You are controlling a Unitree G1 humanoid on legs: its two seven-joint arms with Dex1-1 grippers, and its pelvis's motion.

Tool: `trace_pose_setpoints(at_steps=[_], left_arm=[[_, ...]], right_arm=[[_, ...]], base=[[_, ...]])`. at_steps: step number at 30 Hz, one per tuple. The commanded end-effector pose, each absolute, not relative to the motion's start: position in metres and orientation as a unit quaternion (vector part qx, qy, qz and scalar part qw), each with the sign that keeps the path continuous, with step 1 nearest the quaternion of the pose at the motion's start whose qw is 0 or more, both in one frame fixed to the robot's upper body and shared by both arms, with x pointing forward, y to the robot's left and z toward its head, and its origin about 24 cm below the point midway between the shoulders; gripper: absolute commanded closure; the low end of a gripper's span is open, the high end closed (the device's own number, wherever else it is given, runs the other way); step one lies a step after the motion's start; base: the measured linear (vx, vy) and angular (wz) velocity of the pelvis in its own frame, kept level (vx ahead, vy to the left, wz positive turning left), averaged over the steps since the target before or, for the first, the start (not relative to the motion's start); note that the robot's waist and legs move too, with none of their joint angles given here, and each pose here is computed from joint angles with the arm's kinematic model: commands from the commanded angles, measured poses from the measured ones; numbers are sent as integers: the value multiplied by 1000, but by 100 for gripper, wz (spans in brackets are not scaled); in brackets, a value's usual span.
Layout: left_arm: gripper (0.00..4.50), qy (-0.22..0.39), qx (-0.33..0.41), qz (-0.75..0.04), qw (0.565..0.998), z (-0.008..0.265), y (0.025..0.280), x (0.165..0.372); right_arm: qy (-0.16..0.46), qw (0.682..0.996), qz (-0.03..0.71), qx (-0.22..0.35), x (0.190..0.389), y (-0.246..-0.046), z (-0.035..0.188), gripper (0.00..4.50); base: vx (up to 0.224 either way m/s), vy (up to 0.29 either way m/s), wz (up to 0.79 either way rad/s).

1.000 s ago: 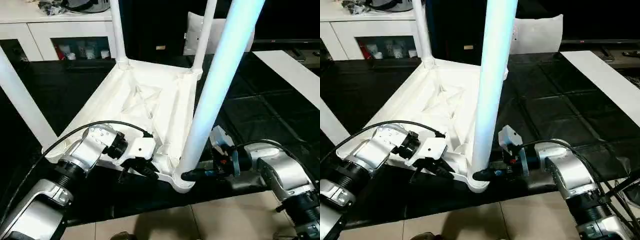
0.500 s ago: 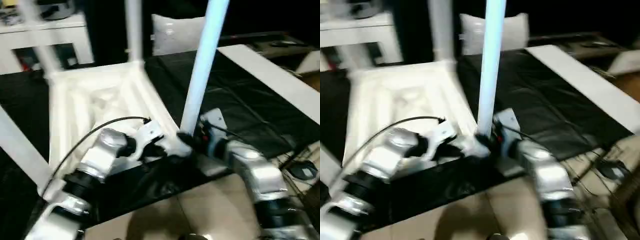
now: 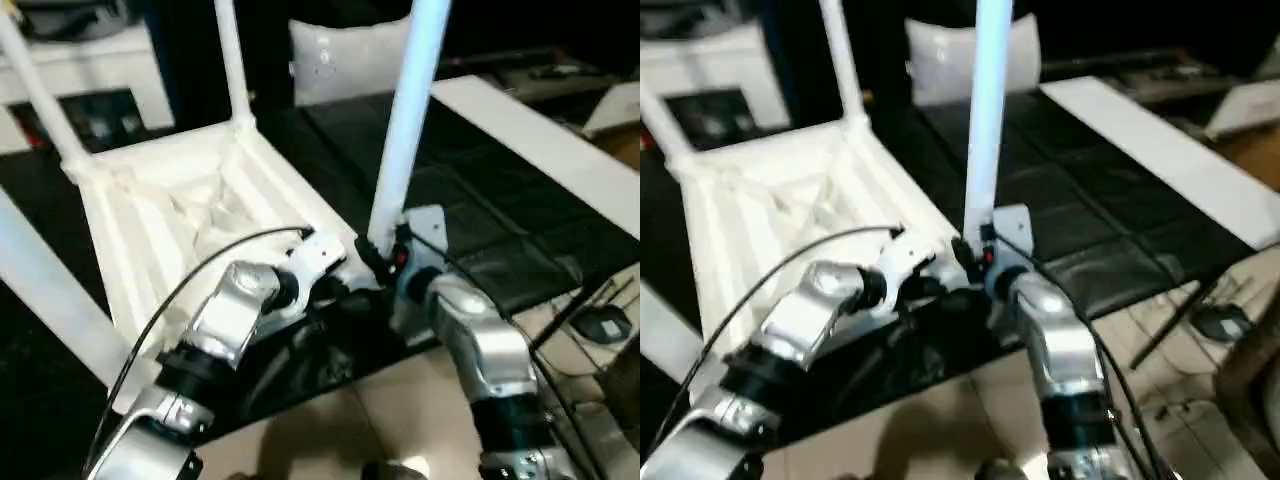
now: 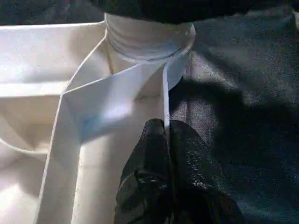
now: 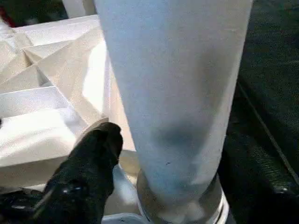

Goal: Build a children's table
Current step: Rotate leg to tighten

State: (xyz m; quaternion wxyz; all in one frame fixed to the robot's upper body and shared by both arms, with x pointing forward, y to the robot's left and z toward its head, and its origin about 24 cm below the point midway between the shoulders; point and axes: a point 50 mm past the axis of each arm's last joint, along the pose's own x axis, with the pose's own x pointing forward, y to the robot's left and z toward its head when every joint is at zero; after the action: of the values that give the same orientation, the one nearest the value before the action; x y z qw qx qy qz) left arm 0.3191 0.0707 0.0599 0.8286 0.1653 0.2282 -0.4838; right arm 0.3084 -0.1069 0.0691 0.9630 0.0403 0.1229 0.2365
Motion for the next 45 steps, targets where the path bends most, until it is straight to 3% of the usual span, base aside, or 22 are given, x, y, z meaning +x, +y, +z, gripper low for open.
trace_pose_setpoints(at_steps=[1, 5, 8, 12, 17, 22, 27, 33, 45], left_arm=[[450, 166, 180, -518, 820, 84, 62, 322], [450, 174, 204, -556, 787, 79, 81, 318], [450, 176, 208, -563, 780, 79, 84, 318], [450, 184, 243, -628, 716, 78, 97, 312], [450, 173, 261, -682, 661, 79, 98, 306], [450, 185, 297, -717, 603, 78, 106, 305], [450, 183, 305, -761, 543, 79, 107, 299], [450, 182, 322, -770, 521, 78, 103, 302], [450, 175, 327, -779, 505, 81, 100, 306]], right_arm=[[98, 947, 303, 52, 303, -97, 79, 100], [96, 927, 362, 18, 297, -124, 80, 70], [96, 921, 378, 10, 295, -128, 80, 42], [119, 874, 466, -63, 288, -151, 80, 8], [124, 840, 522, -81, 286, -159, 83, 8], [128, 785, 601, -82, 281, -160, 86, 8], [137, 751, 643, -65, 281, -160, 85, 51], [155, 713, 679, -84, 278, -156, 81, 102], [162, 681, 711, -64, 276, -147, 79, 201]], base=[[0, 0, 0], [0, 0, 0], [0, 0, 0], [0, 0, 0], [0, 0, 0], [0, 0, 0], [0, 0, 0], [0, 0, 0], [0, 0, 0]])
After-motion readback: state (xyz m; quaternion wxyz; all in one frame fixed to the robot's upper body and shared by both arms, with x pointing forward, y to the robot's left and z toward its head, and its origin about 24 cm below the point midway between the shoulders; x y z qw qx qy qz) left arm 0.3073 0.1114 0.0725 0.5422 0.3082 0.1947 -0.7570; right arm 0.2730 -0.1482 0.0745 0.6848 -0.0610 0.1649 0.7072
